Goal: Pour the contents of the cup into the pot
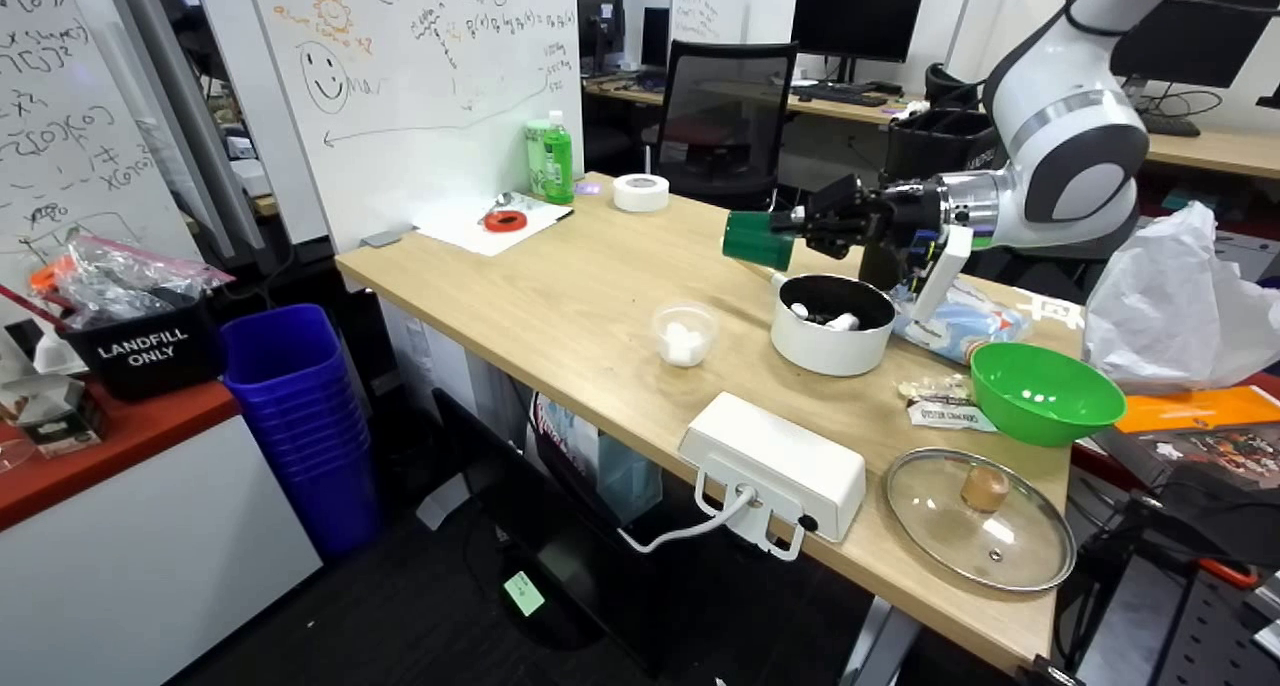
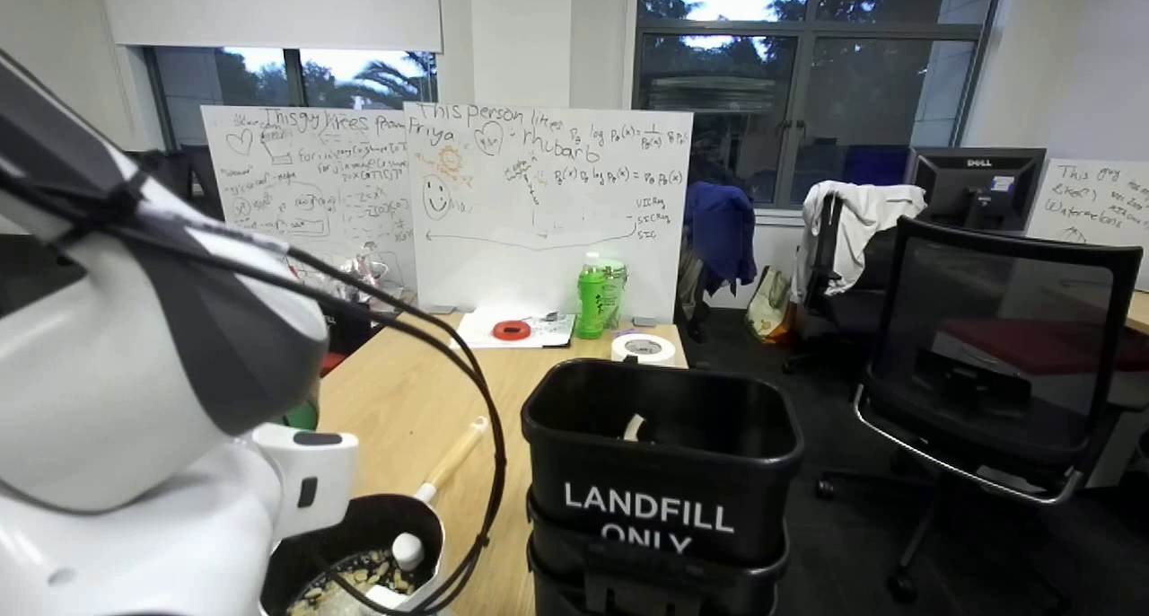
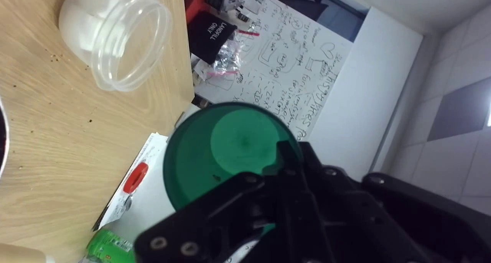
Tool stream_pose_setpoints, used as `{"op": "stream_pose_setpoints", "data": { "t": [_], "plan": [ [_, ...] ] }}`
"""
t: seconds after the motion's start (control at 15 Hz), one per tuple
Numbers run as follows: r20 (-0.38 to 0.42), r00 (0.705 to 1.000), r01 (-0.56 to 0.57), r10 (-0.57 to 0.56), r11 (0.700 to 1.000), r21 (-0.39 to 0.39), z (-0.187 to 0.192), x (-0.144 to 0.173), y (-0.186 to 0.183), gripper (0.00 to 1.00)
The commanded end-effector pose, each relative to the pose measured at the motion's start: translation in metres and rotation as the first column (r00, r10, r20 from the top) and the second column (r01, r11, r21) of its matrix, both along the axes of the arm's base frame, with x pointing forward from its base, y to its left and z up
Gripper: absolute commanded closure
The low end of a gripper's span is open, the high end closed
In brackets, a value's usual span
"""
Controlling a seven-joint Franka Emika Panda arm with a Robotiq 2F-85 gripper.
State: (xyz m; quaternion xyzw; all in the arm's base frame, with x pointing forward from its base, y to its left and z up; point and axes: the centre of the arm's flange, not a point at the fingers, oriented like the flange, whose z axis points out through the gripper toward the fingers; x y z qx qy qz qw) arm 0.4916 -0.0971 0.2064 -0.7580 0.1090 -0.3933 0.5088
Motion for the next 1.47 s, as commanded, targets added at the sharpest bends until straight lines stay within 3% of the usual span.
{"op": "stream_pose_setpoints", "data": {
  "t": [0.0, 0.2, 0.53, 0.93, 1.4],
  "plan": [
    [-0.071, 0.997, -0.043, 0.032, 0.985, -0.165, 0.017, -0.001, 0.022, 0.99],
    [-0.109, 0.994, -0.061, 0.029, 0.953, -0.296, 0.023, 0.003, 0.039, 0.99],
    [-0.104, 0.995, -0.065, 0.010, 0.837, -0.543, 0.044, 0.000, 0.060, 0.99],
    [-0.186, 0.982, -0.123, -0.037, 0.622, -0.773, 0.026, -0.010, 0.065, 0.99],
    [-0.300, 0.954, -0.280, 0.000, 0.359, -0.890, 0.006, -0.037, 0.091, 0.99]
  ]
}}
